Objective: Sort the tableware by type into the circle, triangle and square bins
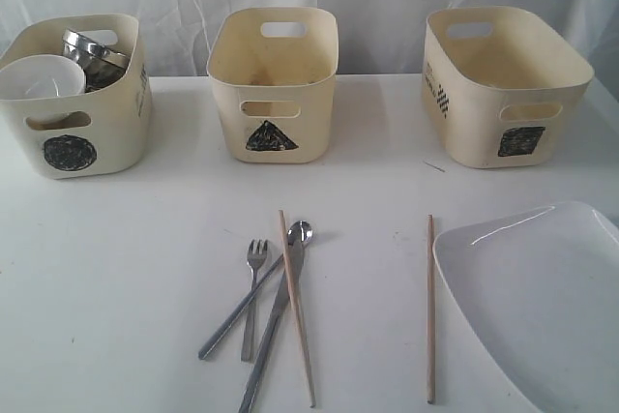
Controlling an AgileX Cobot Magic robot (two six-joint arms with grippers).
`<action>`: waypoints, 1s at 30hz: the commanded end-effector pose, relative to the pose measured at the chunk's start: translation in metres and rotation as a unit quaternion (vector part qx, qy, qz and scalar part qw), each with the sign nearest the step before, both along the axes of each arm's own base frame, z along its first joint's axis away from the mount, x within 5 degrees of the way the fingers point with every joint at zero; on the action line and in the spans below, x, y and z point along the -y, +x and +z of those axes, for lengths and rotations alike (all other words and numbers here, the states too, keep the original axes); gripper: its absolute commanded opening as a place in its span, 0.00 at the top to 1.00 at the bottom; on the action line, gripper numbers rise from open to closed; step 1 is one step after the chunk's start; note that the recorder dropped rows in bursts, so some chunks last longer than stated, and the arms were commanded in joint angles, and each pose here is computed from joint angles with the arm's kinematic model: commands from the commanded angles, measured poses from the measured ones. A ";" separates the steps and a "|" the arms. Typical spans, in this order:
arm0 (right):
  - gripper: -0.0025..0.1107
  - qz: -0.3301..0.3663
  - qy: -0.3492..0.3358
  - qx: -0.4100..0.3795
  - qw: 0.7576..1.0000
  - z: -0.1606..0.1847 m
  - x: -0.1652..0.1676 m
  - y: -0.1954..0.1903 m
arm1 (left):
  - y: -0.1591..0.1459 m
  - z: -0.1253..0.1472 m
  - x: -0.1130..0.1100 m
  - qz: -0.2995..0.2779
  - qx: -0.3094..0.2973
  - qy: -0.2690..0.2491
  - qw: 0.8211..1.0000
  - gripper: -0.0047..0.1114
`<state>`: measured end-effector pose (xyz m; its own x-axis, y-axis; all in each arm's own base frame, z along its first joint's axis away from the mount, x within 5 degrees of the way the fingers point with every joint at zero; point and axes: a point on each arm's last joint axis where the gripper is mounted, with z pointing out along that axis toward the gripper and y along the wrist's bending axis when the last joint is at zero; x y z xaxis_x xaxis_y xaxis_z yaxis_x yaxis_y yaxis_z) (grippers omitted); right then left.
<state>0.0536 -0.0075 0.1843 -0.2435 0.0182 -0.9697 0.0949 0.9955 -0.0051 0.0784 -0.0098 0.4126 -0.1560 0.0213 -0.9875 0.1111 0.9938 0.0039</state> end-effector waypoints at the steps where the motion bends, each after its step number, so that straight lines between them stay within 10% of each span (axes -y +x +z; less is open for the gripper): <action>1: 0.98 -0.006 -0.003 0.002 1.000 -0.001 0.001 0.000 | -0.015 -0.015 0.002 -0.010 -0.045 -0.001 0.999 0.96; 13: 0.98 -0.006 -0.003 0.002 1.000 -0.001 0.001 0.000 | -0.002 -0.041 -0.009 0.027 -0.164 0.078 0.983 0.96; 21: 0.98 -0.006 -0.003 0.002 1.000 -0.001 0.001 0.000 | 0.041 -0.115 -0.004 0.024 -0.235 0.015 0.971 0.96; 30: 0.98 -0.006 -0.003 0.002 1.000 -0.001 0.001 0.000 | 0.008 -0.199 -0.006 0.047 -0.209 -0.026 0.976 0.96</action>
